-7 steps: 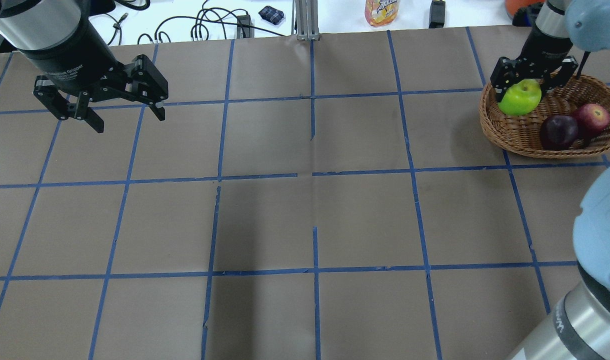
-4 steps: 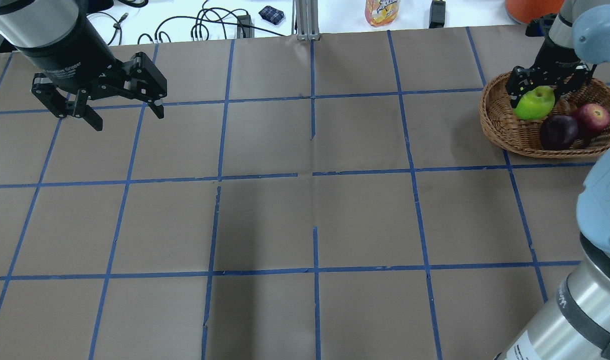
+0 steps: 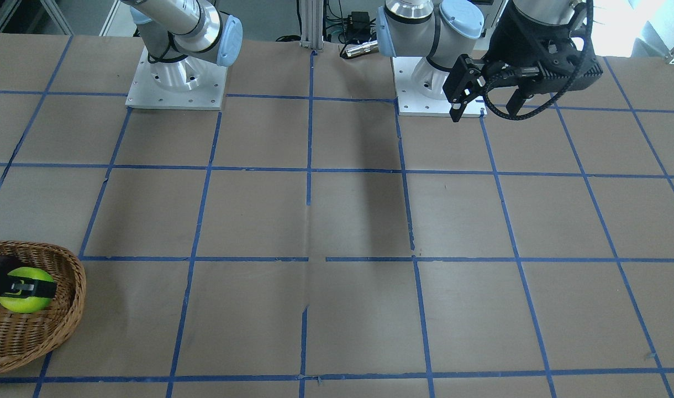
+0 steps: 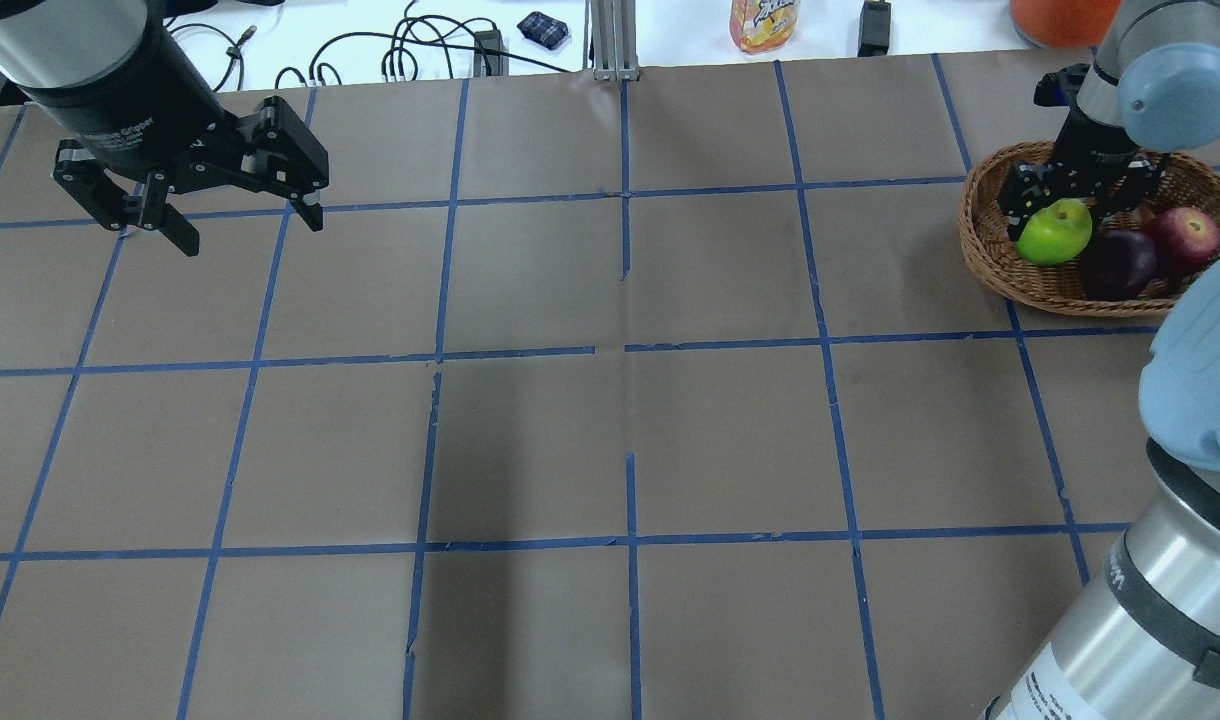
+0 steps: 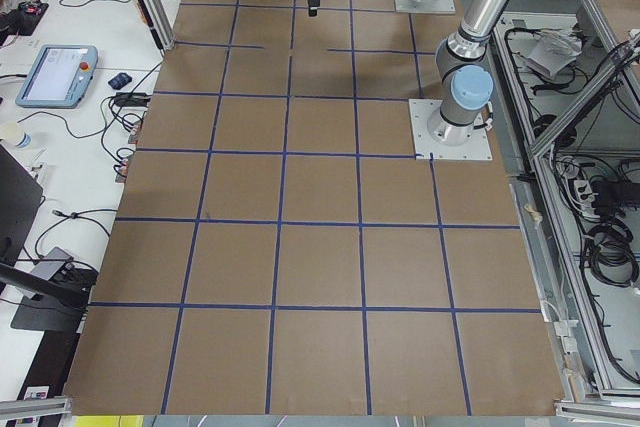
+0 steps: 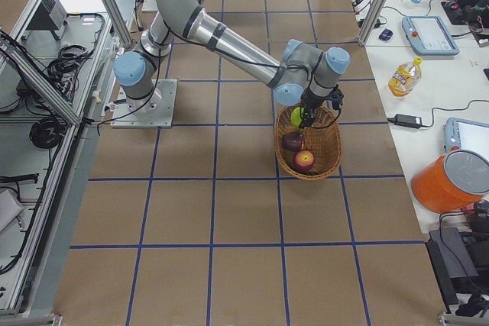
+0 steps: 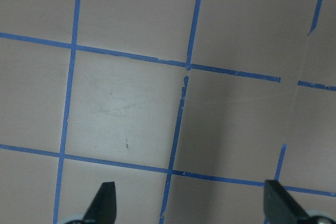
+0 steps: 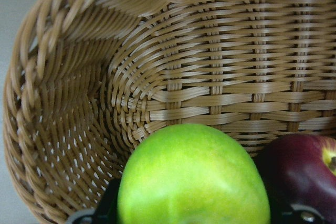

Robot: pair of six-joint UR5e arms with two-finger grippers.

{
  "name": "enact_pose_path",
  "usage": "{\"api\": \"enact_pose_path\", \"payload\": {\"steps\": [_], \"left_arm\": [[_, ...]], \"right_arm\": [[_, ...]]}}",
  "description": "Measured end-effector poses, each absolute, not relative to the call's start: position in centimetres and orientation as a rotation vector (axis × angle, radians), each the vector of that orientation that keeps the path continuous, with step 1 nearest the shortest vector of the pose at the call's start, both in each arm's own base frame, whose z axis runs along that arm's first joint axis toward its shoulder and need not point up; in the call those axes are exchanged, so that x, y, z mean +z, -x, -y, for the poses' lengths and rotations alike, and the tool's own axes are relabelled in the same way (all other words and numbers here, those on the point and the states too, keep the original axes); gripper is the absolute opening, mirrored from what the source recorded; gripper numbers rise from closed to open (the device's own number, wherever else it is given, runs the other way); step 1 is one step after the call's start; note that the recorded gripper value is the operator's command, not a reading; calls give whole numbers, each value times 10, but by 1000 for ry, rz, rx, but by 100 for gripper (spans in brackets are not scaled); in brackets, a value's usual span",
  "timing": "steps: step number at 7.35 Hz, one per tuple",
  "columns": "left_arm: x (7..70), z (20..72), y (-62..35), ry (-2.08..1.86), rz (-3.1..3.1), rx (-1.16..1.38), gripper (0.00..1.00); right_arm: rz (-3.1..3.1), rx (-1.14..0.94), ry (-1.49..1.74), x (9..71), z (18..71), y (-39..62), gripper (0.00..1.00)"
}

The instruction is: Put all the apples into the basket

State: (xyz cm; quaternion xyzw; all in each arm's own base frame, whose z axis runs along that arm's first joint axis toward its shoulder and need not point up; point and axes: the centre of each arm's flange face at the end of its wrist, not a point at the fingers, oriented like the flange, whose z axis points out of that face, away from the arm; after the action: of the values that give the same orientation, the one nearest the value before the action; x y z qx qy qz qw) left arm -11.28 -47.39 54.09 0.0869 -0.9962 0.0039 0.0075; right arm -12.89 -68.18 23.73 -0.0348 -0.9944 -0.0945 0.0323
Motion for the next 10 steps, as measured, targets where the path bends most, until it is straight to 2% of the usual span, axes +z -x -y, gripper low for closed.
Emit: {"api": "enact_pose_path", "payload": {"steps": [2,4,7,10], "left_arm": [[541,471,113,-272,3117,13,100],[542,474,110,-281,3121,18,100],[545,471,110,-279,3128,26,100],[549,468,110,-280,3127,39,100]], "right_arm": [[3058,-308,104,236,681,129,100],[3035,-306,93,260,678,127,100],[3062,-203,10,353,652,59,100],[3129,-144,18,423,598,-56,100]]}}
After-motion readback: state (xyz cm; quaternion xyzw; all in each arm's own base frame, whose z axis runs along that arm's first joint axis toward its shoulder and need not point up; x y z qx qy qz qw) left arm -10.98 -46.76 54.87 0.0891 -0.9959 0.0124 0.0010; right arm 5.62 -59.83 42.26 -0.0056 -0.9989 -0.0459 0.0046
